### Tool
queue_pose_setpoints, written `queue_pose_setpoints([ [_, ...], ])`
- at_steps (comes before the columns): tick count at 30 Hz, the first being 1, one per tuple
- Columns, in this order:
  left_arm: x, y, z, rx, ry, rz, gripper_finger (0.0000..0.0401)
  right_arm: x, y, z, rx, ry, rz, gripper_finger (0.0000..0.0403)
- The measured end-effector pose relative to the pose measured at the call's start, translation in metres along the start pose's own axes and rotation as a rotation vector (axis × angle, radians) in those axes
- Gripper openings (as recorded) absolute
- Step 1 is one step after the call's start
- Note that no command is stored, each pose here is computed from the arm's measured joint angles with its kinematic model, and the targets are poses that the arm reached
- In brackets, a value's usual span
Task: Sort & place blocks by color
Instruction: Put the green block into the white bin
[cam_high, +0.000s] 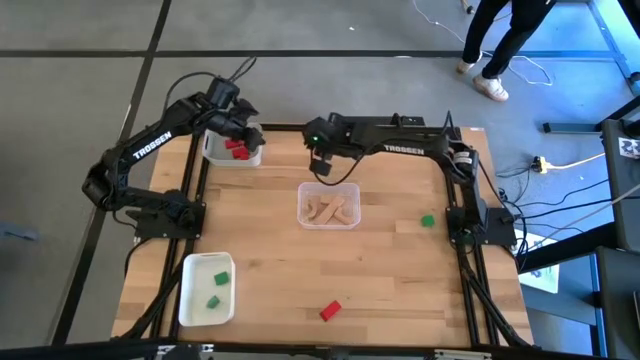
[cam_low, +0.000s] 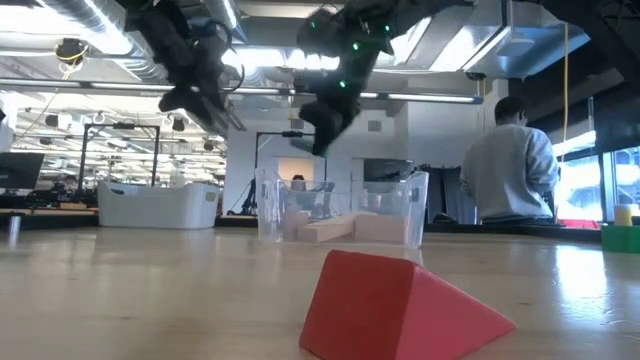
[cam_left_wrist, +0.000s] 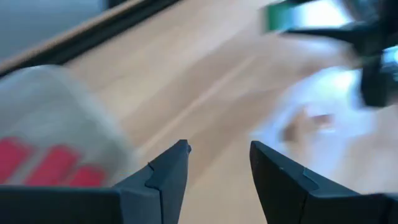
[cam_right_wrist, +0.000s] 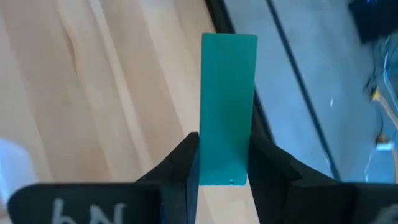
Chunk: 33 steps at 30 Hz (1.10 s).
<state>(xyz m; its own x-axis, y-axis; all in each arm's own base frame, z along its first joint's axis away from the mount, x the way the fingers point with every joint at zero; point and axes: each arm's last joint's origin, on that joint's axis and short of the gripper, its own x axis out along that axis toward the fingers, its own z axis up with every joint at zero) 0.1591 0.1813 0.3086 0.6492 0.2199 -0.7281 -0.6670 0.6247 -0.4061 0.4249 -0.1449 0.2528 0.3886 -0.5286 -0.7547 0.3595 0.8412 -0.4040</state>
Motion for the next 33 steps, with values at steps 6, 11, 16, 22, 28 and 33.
queue_pose_setpoints([
  [6, -0.001, -0.008, 0.011, -0.119, -0.068, -0.201, 0.0164, -0.016, 0.011, 0.020, -0.049, -0.136, -0.005, 0.0100],
  [11, -0.002, -0.013, 0.017, -0.175, -0.096, -0.284, 0.0164, -0.023, 0.020, 0.031, -0.085, -0.237, -0.011, 0.0100],
  [16, 0.005, -0.019, 0.021, -0.209, -0.130, -0.245, 0.0164, -0.030, 0.028, 0.038, -0.126, -0.307, -0.032, 0.0100],
  [22, 0.016, -0.027, 0.021, -0.189, -0.139, -0.200, 0.0164, -0.031, 0.030, 0.039, -0.156, -0.308, -0.046, 0.0100],
  [28, 0.017, -0.030, 0.023, -0.198, -0.167, -0.195, 0.0164, -0.031, 0.029, 0.039, -0.153, -0.310, -0.054, 0.0100],
  [33, 0.018, -0.036, 0.022, -0.203, -0.157, -0.229, 0.0164, -0.032, 0.030, 0.041, -0.151, -0.330, -0.043, 0.0100],
])
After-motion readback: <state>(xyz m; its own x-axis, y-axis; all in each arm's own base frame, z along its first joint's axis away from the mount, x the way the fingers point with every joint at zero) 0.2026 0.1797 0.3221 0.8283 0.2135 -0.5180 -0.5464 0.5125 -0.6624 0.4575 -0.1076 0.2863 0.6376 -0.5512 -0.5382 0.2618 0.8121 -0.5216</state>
